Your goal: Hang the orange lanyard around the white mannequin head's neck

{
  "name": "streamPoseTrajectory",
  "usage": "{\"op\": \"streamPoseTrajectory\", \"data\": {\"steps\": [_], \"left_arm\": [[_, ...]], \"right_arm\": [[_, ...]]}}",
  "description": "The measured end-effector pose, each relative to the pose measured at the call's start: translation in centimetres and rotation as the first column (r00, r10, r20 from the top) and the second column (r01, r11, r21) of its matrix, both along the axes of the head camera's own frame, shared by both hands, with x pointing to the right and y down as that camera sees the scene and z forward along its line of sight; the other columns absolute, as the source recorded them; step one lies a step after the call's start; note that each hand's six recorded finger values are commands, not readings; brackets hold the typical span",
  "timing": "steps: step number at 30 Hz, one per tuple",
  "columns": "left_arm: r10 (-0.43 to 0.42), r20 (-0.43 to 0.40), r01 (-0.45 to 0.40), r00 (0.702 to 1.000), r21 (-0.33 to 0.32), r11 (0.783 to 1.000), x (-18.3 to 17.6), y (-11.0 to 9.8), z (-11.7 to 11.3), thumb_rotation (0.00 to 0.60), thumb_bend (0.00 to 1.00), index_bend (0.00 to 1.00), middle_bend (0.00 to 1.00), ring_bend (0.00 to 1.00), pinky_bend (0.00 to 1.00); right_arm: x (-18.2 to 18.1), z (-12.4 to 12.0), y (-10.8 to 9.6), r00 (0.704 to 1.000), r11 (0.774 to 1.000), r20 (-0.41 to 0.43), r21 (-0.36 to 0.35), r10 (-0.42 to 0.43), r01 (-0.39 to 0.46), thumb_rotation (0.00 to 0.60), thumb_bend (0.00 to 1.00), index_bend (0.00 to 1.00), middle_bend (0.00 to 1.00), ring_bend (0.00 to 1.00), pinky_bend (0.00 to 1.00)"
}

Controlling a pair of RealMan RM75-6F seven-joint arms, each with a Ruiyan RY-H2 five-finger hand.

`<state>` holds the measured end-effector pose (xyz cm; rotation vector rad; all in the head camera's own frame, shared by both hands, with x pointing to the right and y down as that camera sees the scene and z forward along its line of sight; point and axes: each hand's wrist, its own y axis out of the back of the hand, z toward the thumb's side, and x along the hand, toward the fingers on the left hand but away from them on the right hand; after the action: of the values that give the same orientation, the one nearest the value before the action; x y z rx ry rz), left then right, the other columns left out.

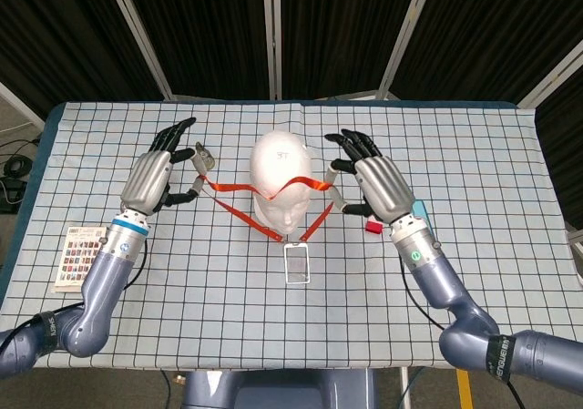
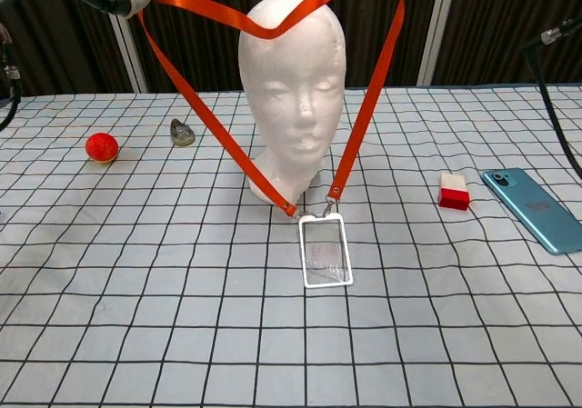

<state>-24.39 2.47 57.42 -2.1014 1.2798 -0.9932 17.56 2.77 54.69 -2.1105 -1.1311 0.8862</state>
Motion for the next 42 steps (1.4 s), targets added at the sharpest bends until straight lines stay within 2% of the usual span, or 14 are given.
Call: {"op": "streamPoseTrajectory", "data": {"steps": [7, 13, 19, 28, 29, 30, 31, 32, 33, 34, 35, 37, 42], "left_arm": [[-0.056, -0.020, 0.056, 0.998, -0.033, 0.998, 0.1, -2.5, 0.6, 0.600, 0.54, 0.78, 0.00, 0.00, 0.00], [-0.098, -0.030, 0.096, 0.995, -0.062, 0.994, -0.1, -3.7, 1.5, 0.600, 0.54, 0.78, 0.00, 0.00, 0.00], [-0.130, -0.031, 0.127, 0.991, -0.088, 0.988, -0.5, -4.7, 2.9, 0.600, 0.54, 0.75, 0.00, 0.00, 0.00], [-0.150, 0.002, 0.149, 0.989, -0.143, 0.979, -1.1, -6.2, 6.5, 0.600, 0.53, 0.55, 0.00, 0.00, 0.00], [-0.150, 0.004, 0.149, 0.989, -0.147, 0.978, -1.1, -6.3, 6.9, 0.600, 0.53, 0.50, 0.00, 0.00, 0.00], [-0.151, 0.006, 0.150, 0.989, -0.152, 0.977, -1.1, -6.5, 7.2, 0.600, 0.52, 0.44, 0.00, 0.00, 0.00], [-0.151, 0.007, 0.151, 0.988, -0.157, 0.976, -1.0, -6.6, 7.6, 0.600, 0.49, 0.31, 0.00, 0.00, 0.00], [-0.152, 0.008, 0.151, 0.988, -0.160, 0.975, -1.0, -6.8, 7.8, 0.600, 0.40, 0.16, 0.00, 0.00, 0.00], [-0.153, 0.008, 0.152, 0.988, -0.163, 0.975, -1.0, -6.9, 8.1, 0.600, 0.33, 0.09, 0.00, 0.00, 0.00], [-0.155, 0.005, 0.154, 0.988, -0.169, 0.974, -0.9, -7.0, 8.4, 0.600, 0.20, 0.01, 0.00, 0.00, 0.00], [-0.158, 0.001, 0.156, 0.987, -0.173, 0.973, -0.9, -7.1, 8.6, 0.600, 0.09, 0.00, 0.00, 0.00, 0.00], [-0.162, -0.008, 0.158, 0.987, -0.180, 0.971, -1.0, -7.4, 9.0, 0.600, 0.01, 0.00, 0.00, 0.00, 0.00], [-0.152, -0.019, 0.146, 0.988, -0.180, 0.973, -1.0, -7.7, 9.4, 0.600, 0.00, 0.00, 0.00, 0.00, 0.00]], "right_arm": [[0.3, 0.8, -2.3, 0.997, 0.998, 0.015, -0.007, 0.070, -0.070, 0.600, 0.53, 0.74, 0.12, 0.00, 0.00], [0.4, 1.3, -3.9, 0.993, 0.994, 0.026, -0.016, 0.112, -0.111, 0.600, 0.53, 0.74, 0.13, 0.00, 0.00], [1.0, 2.8, -5.2, 0.991, 0.991, -0.021, -0.029, 0.132, -0.132, 0.600, 0.53, 0.74, 0.13, 0.00, 0.00], [1.8, 7.0, -7.5, 0.982, 0.986, -0.114, -0.051, 0.152, -0.159, 0.600, 0.52, 0.74, 0.13, 0.00, 0.00], [1.8, 7.4, -7.7, 0.981, 0.985, -0.119, -0.053, 0.155, -0.162, 0.600, 0.51, 0.73, 0.13, 0.00, 0.00], [1.7, 7.8, -8.0, 0.980, 0.985, -0.125, -0.055, 0.158, -0.166, 0.600, 0.51, 0.70, 0.13, 0.00, 0.00], [1.7, 8.2, -8.2, 0.979, 0.984, -0.129, -0.056, 0.160, -0.168, 0.600, 0.47, 0.64, 0.13, 0.00, 0.00], [1.7, 8.5, -8.4, 0.978, 0.984, -0.132, -0.057, 0.162, -0.170, 0.600, 0.40, 0.52, 0.11, 0.00, 0.00], [1.6, 8.8, -8.6, 0.977, 0.983, -0.136, -0.056, 0.165, -0.173, 0.600, 0.34, 0.43, 0.10, 0.00, 0.00], [1.6, 9.1, -8.7, 0.976, 0.983, -0.139, -0.054, 0.167, -0.176, 0.600, 0.24, 0.29, 0.07, 0.00, 0.00], [1.6, 9.3, -8.8, 0.975, 0.983, -0.142, -0.052, 0.169, -0.178, 0.600, 0.14, 0.18, 0.04, 0.00, 0.00], [1.7, 9.8, -9.2, 0.973, 0.982, -0.155, -0.045, 0.173, -0.182, 0.600, 0.06, 0.08, 0.01, 0.00, 0.00], [1.5, 10.3, -9.5, 0.969, 0.986, -0.185, -0.019, 0.162, -0.168, 0.600, 0.00, 0.02, 0.00, 0.00, 0.00]]}}
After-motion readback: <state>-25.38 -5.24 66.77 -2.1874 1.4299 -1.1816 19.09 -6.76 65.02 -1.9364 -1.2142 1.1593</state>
